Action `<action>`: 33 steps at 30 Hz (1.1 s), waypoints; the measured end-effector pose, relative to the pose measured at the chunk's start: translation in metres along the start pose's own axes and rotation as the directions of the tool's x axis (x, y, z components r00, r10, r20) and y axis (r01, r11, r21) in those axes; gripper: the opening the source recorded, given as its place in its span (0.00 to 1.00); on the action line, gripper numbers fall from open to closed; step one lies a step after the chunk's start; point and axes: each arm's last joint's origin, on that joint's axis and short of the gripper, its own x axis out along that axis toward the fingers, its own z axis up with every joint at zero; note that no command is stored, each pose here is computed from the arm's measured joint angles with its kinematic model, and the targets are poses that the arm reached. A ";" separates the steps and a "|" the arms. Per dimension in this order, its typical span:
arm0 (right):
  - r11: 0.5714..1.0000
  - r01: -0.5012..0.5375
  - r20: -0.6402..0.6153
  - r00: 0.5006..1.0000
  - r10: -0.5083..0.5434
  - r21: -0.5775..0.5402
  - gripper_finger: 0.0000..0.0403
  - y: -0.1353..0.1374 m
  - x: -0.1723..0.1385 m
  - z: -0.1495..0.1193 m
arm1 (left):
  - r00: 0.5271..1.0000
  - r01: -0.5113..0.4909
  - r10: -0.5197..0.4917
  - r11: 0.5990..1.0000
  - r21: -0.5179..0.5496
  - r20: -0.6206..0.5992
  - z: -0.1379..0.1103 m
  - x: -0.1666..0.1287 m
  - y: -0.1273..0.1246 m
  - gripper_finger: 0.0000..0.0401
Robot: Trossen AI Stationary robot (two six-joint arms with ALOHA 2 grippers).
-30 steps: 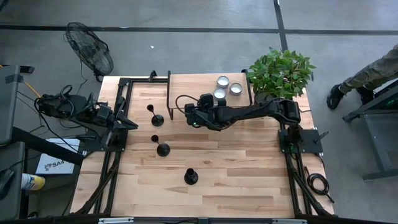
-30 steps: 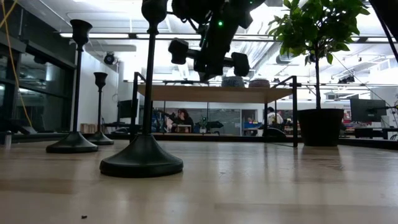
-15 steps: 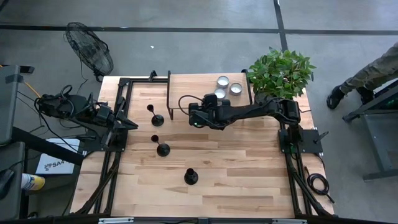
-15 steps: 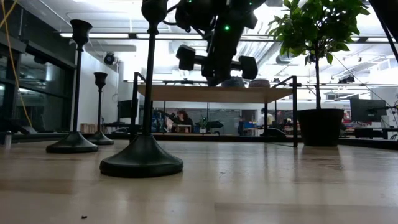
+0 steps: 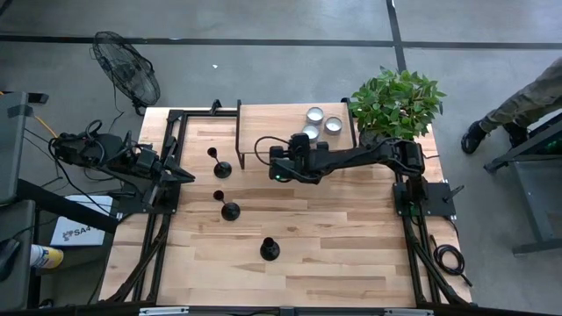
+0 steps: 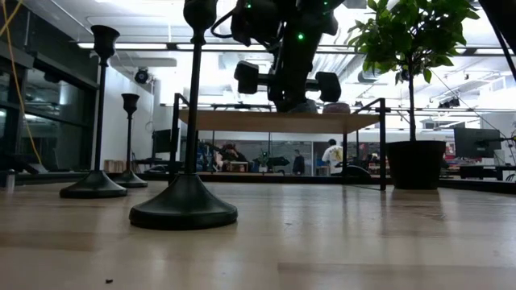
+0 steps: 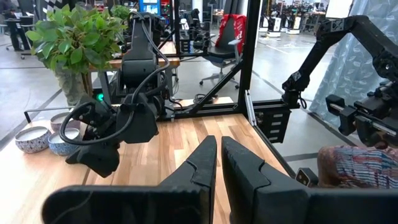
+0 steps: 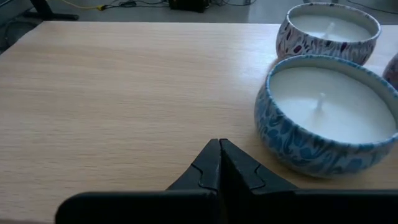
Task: Pick & Place candle stick holders
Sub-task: Adjust the shelf on the table, then adjust the blue scented candle
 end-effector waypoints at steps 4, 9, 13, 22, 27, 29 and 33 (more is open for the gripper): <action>1.000 0.013 -0.007 1.000 -0.013 0.007 0.00 -0.002 0.000 0.000 | 1.000 0.000 0.000 1.000 0.000 0.000 0.000 0.000 0.000 0.06; 1.000 0.029 -0.012 1.000 -0.029 -0.003 0.00 -0.005 -0.001 -0.001 | 1.000 0.000 0.000 1.000 0.000 0.000 0.000 0.000 0.000 0.06; 0.999 0.034 -0.012 0.999 -0.034 0.011 0.00 -0.006 -0.001 -0.001 | 1.000 0.000 0.000 1.000 0.000 0.000 0.000 0.000 0.000 0.06; 0.999 0.047 -0.011 0.999 -0.047 0.009 0.00 -0.014 -0.013 0.005 | 1.000 0.000 0.000 1.000 0.000 -0.001 0.000 0.000 0.000 0.06; 0.998 0.063 -0.018 0.998 -0.063 0.000 0.00 -0.018 -0.016 0.005 | 1.000 0.000 0.000 1.000 0.000 0.000 0.000 0.000 0.000 0.06; 0.997 0.071 -0.027 0.997 -0.071 -0.007 0.00 -0.020 -0.017 0.006 | 1.000 0.000 0.000 1.000 0.000 0.000 0.000 0.000 0.000 0.06; 0.997 0.080 -0.038 0.996 -0.080 -0.023 0.00 -0.022 -0.017 0.005 | 1.000 0.000 0.000 1.000 0.000 0.000 0.000 0.000 0.000 0.06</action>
